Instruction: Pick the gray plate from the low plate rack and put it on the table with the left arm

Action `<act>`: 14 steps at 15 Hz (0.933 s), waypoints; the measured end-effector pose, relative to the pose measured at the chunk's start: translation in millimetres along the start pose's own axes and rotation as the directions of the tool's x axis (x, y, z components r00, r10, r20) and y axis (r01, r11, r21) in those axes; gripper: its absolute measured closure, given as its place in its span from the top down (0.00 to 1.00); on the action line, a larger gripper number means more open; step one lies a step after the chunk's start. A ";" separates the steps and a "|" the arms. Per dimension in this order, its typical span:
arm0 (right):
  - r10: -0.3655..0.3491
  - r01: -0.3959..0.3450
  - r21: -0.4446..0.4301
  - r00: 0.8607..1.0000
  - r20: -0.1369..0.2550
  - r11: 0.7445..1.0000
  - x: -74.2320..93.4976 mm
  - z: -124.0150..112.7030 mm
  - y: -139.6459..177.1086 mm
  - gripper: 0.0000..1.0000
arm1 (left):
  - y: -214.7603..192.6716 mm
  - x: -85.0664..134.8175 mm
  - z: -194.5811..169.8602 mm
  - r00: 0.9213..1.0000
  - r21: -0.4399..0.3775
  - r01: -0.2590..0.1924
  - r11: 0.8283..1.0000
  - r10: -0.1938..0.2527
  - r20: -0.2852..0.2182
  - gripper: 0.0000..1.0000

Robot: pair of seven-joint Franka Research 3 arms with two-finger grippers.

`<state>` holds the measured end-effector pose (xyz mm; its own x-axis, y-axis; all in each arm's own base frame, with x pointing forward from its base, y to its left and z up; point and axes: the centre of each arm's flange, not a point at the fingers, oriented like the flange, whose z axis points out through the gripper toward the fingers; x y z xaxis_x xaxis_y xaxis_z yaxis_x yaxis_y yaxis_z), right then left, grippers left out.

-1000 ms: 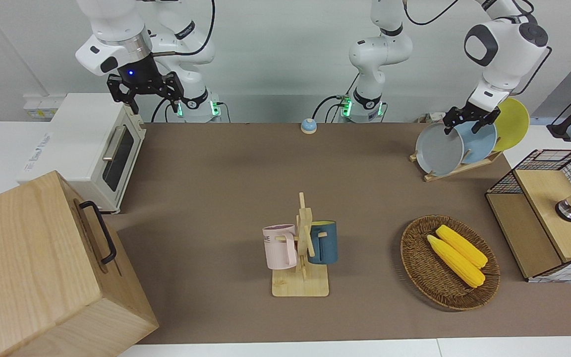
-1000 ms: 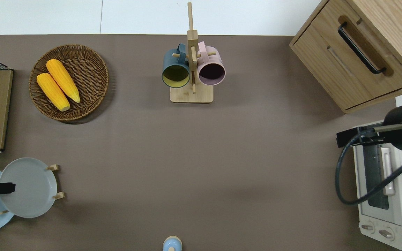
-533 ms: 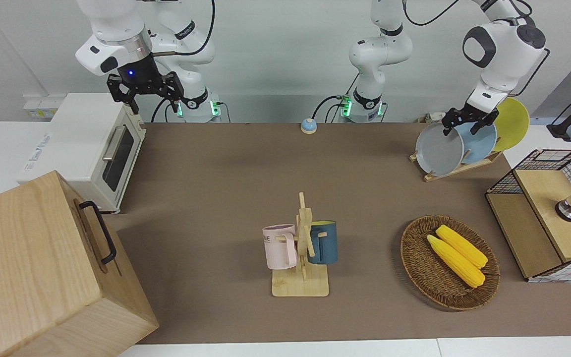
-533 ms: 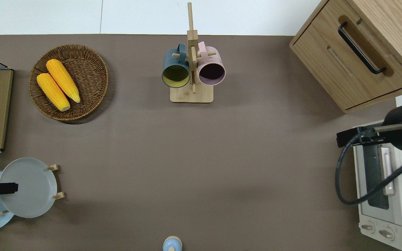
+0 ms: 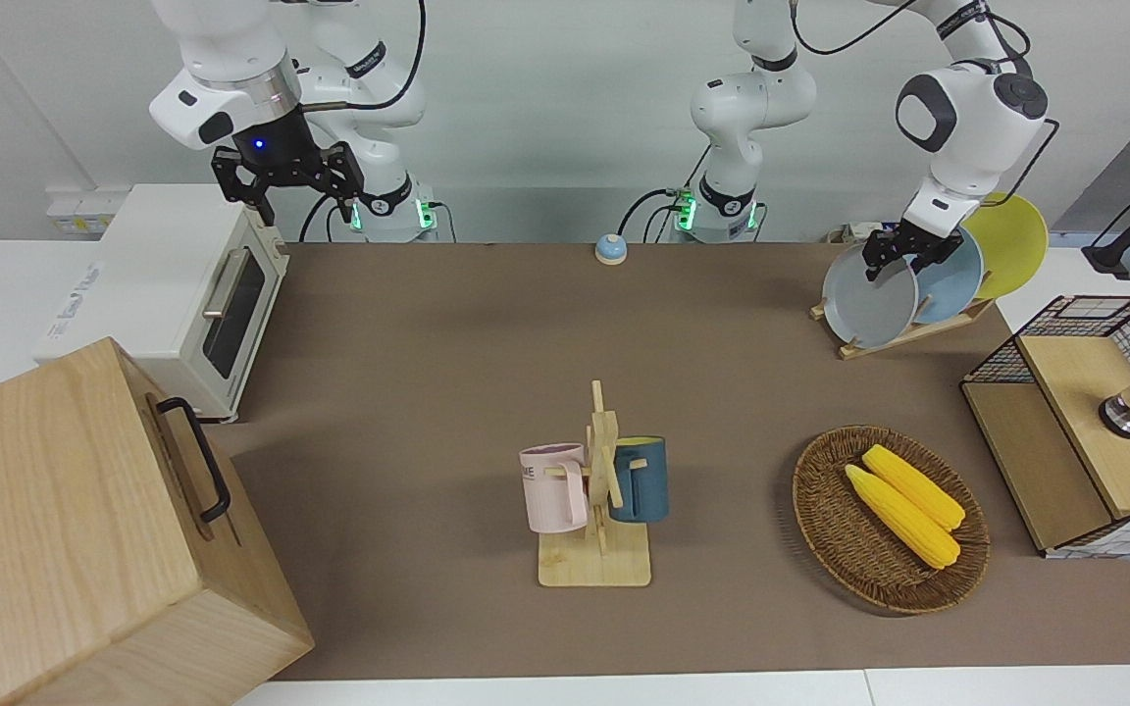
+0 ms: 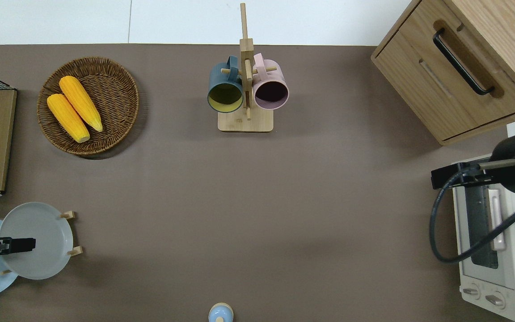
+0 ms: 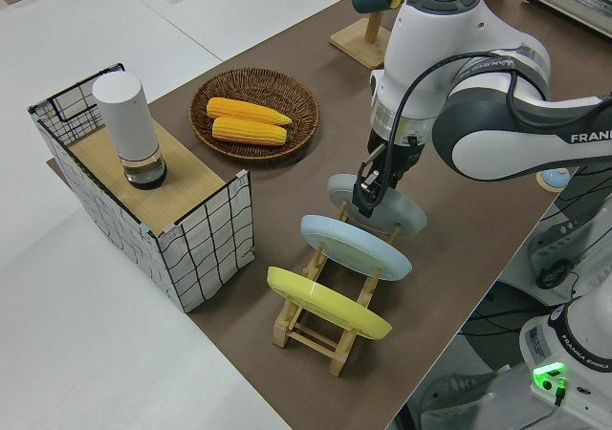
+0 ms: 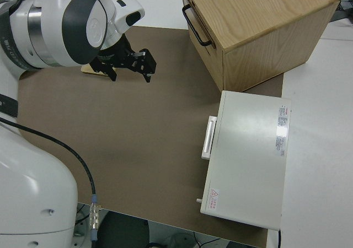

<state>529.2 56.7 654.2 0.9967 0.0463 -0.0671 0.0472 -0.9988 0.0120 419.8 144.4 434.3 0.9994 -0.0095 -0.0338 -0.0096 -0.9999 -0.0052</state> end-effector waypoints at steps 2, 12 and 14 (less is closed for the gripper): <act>0.000 0.000 0.000 1.000 0.000 1.000 0.0 0.0 0.0 0.99 | 0.4 -1.0 1.1 1.000 -0.001 0.000 1.000 0.000 0.002 0.59; 0.000 0.000 0.000 1.000 0.000 1.000 0.0 0.0 0.0 0.99 | 2.9 -2.1 -1.0 1.000 0.000 0.002 1.000 -0.002 -0.003 0.11; 0.000 0.000 0.000 1.000 0.000 1.000 0.0 0.0 0.0 0.99 | 3.1 -2.3 -2.0 1.000 0.000 0.004 1.000 -0.004 -0.005 0.11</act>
<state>529.2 56.7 654.2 0.9967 0.0463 -0.0671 0.0472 -0.9988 0.0120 417.5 141.3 436.4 0.9996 -0.0057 -0.0287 -0.0059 -1.0000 -0.0053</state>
